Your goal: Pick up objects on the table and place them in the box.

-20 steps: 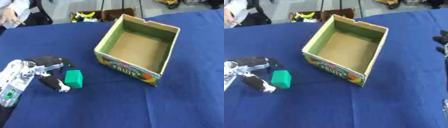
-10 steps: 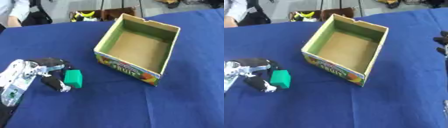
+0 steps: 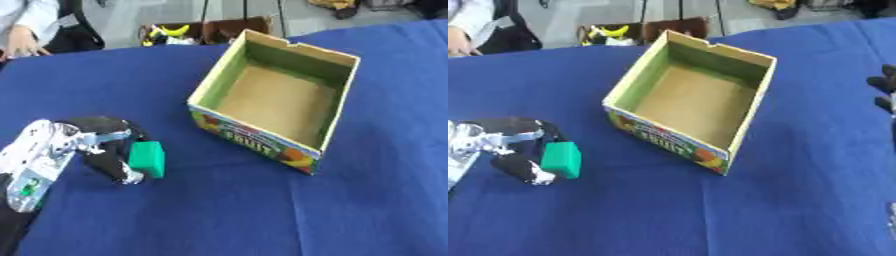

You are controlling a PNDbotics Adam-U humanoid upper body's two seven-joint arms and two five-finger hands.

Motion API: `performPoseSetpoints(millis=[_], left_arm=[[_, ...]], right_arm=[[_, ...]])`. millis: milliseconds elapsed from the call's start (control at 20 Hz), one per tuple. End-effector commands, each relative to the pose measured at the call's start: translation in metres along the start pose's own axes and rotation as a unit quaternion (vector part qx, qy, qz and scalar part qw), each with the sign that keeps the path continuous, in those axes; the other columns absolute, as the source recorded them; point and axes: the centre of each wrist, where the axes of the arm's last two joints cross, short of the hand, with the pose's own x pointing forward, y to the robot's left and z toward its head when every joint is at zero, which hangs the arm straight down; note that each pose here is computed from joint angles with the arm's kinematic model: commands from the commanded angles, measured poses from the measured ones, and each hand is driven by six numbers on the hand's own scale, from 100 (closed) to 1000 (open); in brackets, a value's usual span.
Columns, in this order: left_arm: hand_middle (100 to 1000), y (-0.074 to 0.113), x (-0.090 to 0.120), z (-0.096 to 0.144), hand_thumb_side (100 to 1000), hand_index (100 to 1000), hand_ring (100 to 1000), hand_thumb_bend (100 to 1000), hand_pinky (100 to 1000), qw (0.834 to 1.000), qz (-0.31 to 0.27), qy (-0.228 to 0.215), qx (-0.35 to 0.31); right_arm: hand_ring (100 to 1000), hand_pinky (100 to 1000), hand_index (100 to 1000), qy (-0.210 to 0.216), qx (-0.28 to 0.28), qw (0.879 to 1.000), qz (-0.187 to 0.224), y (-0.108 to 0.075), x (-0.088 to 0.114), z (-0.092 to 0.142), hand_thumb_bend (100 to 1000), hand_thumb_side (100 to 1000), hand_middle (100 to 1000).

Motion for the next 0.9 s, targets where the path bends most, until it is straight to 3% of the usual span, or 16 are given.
performPoseSetpoints(millis=[50,100,250,600,900], left_arm=[[664,-0.001,-0.001,-0.001,553,835,544,338,382,1.000,0.003,-0.003,-0.007],[627,-0.001,-0.001,-0.001,543,814,527,246,354,1.000,0.005,-0.005,-0.005],[611,0.001,-0.002,0.001,529,798,502,103,316,1.000,0.013,-0.006,0.000],[573,0.009,0.000,0.009,600,745,457,100,241,1.000,0.019,0.003,0.018],[579,0.025,0.002,0.027,539,737,449,100,224,0.998,0.003,0.033,0.057]], right_arm=[[891,866,886,-0.010,-0.006,1.000,0.006,-0.006,0.004,-0.004,100,1000,740],[891,866,887,-0.010,-0.006,1.000,0.007,-0.006,0.004,-0.004,100,1000,740],[890,866,888,-0.010,-0.007,1.000,0.006,-0.006,0.004,-0.003,100,1000,740],[889,866,888,-0.009,-0.009,1.000,0.007,-0.007,0.003,-0.003,100,1000,740],[888,866,889,-0.008,-0.008,1.000,0.007,-0.007,0.003,-0.003,100,1000,739]])
